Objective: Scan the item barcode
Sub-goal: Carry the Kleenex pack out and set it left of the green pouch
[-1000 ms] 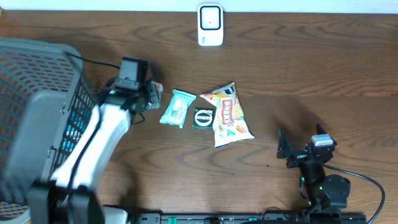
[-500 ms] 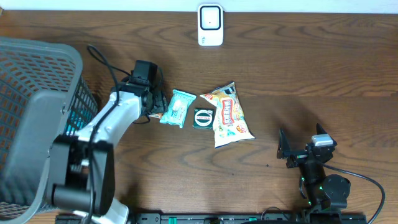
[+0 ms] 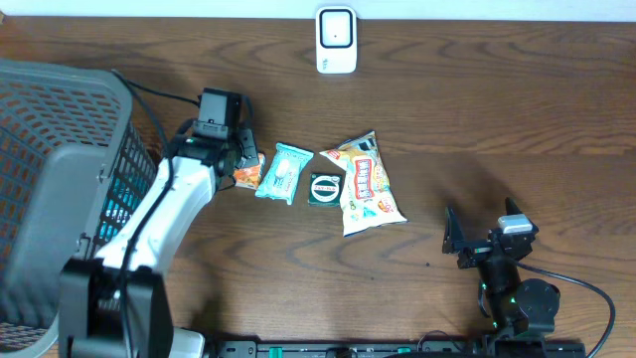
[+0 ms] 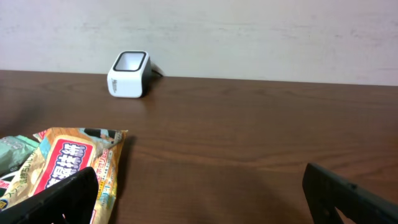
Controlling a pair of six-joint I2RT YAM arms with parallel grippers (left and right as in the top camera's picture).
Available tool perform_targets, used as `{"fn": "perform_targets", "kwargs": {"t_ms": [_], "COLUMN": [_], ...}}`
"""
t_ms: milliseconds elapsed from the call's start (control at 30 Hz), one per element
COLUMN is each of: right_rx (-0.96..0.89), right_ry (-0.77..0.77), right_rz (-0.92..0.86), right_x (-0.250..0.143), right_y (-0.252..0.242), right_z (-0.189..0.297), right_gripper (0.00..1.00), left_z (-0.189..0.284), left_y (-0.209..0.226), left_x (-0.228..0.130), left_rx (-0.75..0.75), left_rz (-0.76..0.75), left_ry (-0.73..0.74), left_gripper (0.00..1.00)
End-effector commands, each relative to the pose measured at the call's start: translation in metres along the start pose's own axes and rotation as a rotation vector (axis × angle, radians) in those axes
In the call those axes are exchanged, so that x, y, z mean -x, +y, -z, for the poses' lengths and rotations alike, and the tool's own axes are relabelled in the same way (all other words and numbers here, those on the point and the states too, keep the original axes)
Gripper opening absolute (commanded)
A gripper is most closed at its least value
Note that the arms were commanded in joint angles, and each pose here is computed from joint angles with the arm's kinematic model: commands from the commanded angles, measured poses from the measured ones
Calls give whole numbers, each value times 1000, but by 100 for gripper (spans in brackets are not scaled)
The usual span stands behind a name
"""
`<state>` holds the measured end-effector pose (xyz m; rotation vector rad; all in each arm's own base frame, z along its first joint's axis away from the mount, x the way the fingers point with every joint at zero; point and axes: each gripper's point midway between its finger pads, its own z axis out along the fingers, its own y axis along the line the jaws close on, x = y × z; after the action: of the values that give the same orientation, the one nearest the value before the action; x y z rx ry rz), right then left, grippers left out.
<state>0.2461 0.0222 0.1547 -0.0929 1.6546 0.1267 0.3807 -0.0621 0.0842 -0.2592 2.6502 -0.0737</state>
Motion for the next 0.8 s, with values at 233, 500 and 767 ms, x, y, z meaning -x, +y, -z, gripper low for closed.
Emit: {"fn": "perform_targets", "kwargs": {"t_ms": [233, 500, 767], "right_rx": [5, 5, 5], "right_ry": [2, 2, 2], "right_rz": [12, 12, 12], "right_x": [-1, -1, -1], "right_y": [1, 2, 1], "right_z": [0, 0, 0], "right_gripper": [99, 99, 99], "left_z": [-61, -65, -3], "left_y": [10, 10, -3], "left_x": [-40, -42, 8], "left_rx": [75, 78, 12], "left_rz": [13, 26, 37], "left_ry": [173, 177, 16], "left_gripper": [8, 14, 98]}}
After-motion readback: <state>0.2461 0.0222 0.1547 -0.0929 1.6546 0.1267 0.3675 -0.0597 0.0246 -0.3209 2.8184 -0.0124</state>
